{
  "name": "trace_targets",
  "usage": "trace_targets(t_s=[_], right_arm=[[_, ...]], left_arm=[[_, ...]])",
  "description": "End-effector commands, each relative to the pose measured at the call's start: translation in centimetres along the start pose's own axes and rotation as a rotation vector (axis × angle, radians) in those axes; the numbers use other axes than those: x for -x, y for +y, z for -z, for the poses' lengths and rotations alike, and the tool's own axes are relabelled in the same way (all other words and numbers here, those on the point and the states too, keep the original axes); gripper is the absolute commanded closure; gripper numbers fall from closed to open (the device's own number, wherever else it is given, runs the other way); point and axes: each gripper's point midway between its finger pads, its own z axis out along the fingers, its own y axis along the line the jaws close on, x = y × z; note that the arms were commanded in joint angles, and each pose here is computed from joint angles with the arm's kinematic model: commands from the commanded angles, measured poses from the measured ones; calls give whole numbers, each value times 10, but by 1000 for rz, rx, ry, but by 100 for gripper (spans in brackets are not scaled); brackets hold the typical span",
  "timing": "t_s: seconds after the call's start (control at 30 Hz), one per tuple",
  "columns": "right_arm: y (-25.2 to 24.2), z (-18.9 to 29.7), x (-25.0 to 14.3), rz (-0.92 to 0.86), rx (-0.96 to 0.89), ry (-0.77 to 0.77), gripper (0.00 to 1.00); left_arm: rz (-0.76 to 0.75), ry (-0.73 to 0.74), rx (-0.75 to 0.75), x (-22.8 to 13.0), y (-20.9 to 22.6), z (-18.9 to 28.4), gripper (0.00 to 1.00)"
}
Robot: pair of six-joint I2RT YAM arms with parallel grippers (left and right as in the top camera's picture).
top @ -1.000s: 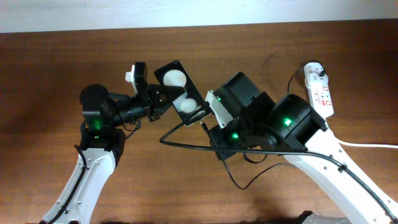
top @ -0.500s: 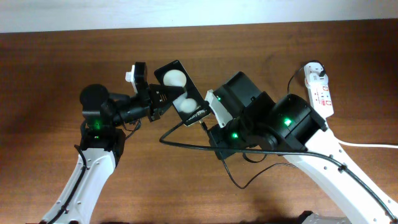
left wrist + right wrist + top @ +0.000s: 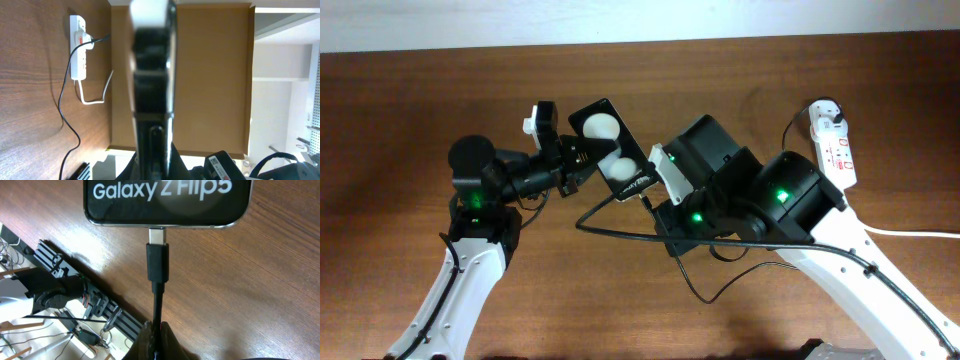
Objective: Plug charger to phone and switch on socket
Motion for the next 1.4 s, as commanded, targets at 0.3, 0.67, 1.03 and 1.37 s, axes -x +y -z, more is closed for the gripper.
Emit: trace_targets(t_s=[0.3,0.67,1.03,1.37], right_arm=[[3,-3,-1,-5,13,11,96],[3,-3,-1,-5,14,12,96],[7,-3,-3,-5,38,19,96],[8,-3,3,0,41,-2,96]], left_arm=[[-102,61,-18,-11,-10,1,100],[-101,27,-16,-5,-10,1,100],[-114,9,-14,-2,-10,1,100],[-135,56,-19,-10,-10,1,100]])
